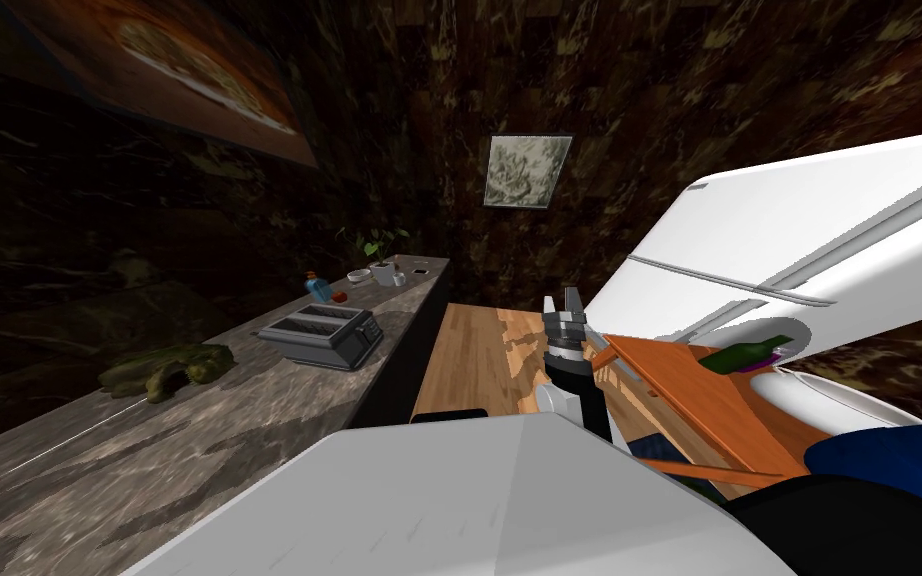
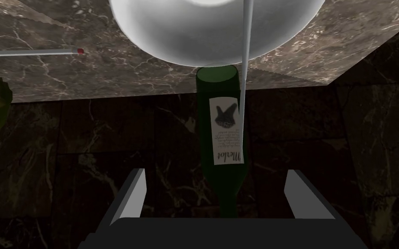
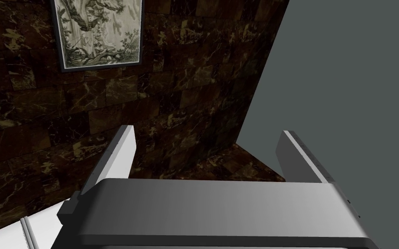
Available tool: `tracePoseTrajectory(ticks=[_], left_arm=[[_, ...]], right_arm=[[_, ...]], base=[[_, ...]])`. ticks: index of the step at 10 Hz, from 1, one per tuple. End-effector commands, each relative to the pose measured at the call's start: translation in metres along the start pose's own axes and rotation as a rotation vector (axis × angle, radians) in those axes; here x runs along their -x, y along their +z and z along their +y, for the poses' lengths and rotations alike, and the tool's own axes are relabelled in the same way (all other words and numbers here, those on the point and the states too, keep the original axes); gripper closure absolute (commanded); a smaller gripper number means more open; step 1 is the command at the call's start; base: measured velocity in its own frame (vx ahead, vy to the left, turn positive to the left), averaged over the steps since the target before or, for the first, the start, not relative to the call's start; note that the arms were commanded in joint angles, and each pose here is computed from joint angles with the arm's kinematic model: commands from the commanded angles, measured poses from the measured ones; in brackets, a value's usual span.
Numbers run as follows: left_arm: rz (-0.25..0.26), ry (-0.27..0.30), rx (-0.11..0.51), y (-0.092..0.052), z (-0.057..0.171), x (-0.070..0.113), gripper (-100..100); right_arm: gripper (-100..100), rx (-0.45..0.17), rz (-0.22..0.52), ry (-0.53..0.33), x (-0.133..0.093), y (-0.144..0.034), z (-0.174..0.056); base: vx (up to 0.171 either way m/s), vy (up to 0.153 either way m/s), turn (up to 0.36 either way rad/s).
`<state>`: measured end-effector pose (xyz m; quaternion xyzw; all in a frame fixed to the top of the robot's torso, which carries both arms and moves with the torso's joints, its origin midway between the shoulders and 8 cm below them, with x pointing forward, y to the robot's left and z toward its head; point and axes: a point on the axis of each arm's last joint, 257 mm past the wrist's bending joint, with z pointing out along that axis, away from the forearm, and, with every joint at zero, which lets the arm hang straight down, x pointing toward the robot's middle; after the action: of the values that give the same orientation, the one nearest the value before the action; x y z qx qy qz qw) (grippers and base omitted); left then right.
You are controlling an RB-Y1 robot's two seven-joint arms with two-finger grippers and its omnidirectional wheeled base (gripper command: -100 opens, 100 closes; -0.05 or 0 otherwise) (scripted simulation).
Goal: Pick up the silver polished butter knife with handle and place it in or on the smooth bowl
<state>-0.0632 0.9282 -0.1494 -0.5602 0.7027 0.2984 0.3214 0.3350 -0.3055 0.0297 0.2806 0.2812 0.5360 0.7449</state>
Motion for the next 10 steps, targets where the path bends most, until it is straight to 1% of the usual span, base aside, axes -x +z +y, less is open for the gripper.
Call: tracePoseTrajectory(ticks=[1, 3, 4, 5, 10], left_arm=[[0.001, 0.002, -0.003, -0.002, -0.006, 0.002, -100], [0.004, 0.01, -0.01, -0.005, -0.019, 0.013, -100], [0.002, 0.01, -0.007, -0.004, -0.015, 0.011, -100], [0.002, 0.008, -0.008, -0.004, -0.015, 0.011, 0], [0.002, 0.008, -0.008, -0.004, -0.015, 0.011, 0]], right_arm=[[0, 0.0, 0.0, 0.0, 0.0, 0.0, 0.0], [0, 0.0, 0.0, 0.0, 0.0, 0.0, 0.0], [0, 0.0, 0.0, 0.0, 0.0, 0.0, 0.0], [0, 0.0, 0.0, 0.0, 0.0, 0.0, 0.0], [0, 0.0, 0.0, 0.0, 0.0, 0.0, 0.0]], base=[[-0.012, -0.013, 0.018], [-0.014, -0.013, 0.038], [-0.007, -0.007, 0.01], [0.0, 0.0, 0.0], [0.0, 0.0, 0.0]])
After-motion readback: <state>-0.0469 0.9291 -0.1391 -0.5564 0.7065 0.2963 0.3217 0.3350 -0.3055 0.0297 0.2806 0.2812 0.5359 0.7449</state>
